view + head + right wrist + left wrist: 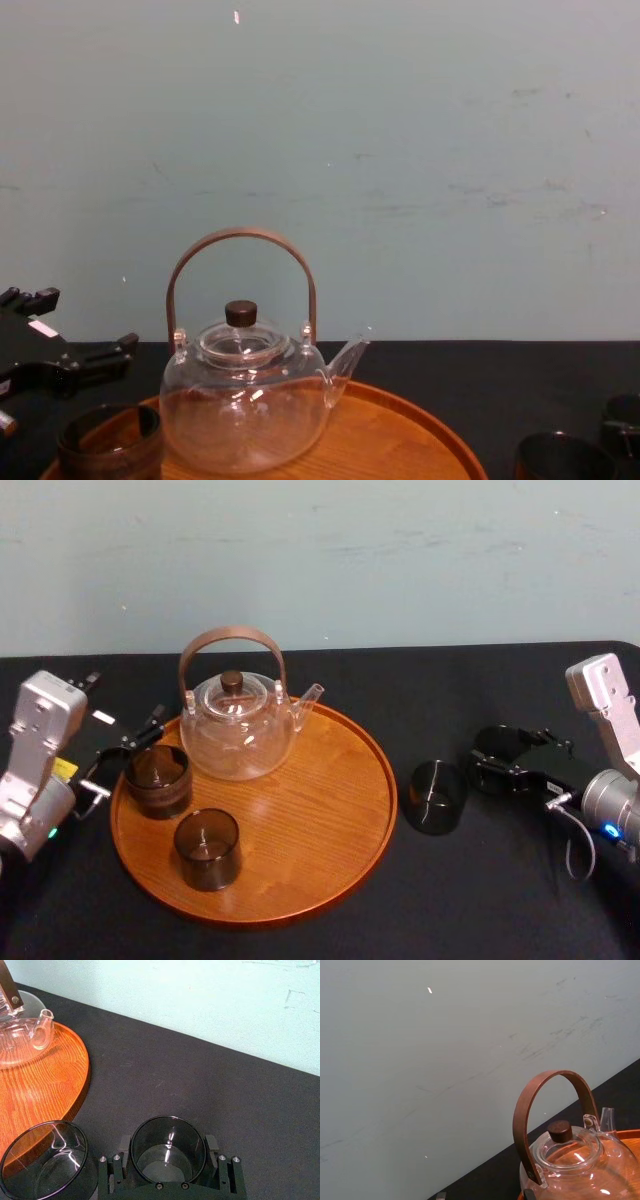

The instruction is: Pick up the glass from the table and place it on the tray.

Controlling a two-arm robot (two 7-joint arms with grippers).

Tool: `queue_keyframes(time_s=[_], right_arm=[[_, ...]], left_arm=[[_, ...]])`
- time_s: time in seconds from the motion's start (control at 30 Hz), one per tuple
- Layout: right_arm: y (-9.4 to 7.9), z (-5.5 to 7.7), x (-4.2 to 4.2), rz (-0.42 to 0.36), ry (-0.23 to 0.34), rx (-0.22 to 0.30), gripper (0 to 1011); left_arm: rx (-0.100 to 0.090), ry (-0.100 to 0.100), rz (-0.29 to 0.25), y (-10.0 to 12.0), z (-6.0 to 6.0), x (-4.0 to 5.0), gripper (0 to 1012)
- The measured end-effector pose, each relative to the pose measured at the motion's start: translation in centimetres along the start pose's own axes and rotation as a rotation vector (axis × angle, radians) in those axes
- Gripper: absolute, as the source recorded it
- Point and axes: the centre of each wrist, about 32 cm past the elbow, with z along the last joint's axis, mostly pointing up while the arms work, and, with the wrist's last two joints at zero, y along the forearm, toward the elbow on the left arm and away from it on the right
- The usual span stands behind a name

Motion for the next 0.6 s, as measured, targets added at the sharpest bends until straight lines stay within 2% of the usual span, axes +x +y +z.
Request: queue_keyframes(time_s=[0.33, 0.6], right_arm=[[0.0, 0.0, -0.01, 0.0, 0.001, 0.0, 903], [-0.56, 0.13, 0.25, -0.001, 0.006, 0.03, 903]], left_arm=[[0.0, 0.0, 0.0, 0.0, 0.0, 0.0, 1001], [0.0, 0.0, 0.0, 0.0, 0.0, 0.0, 1001]])
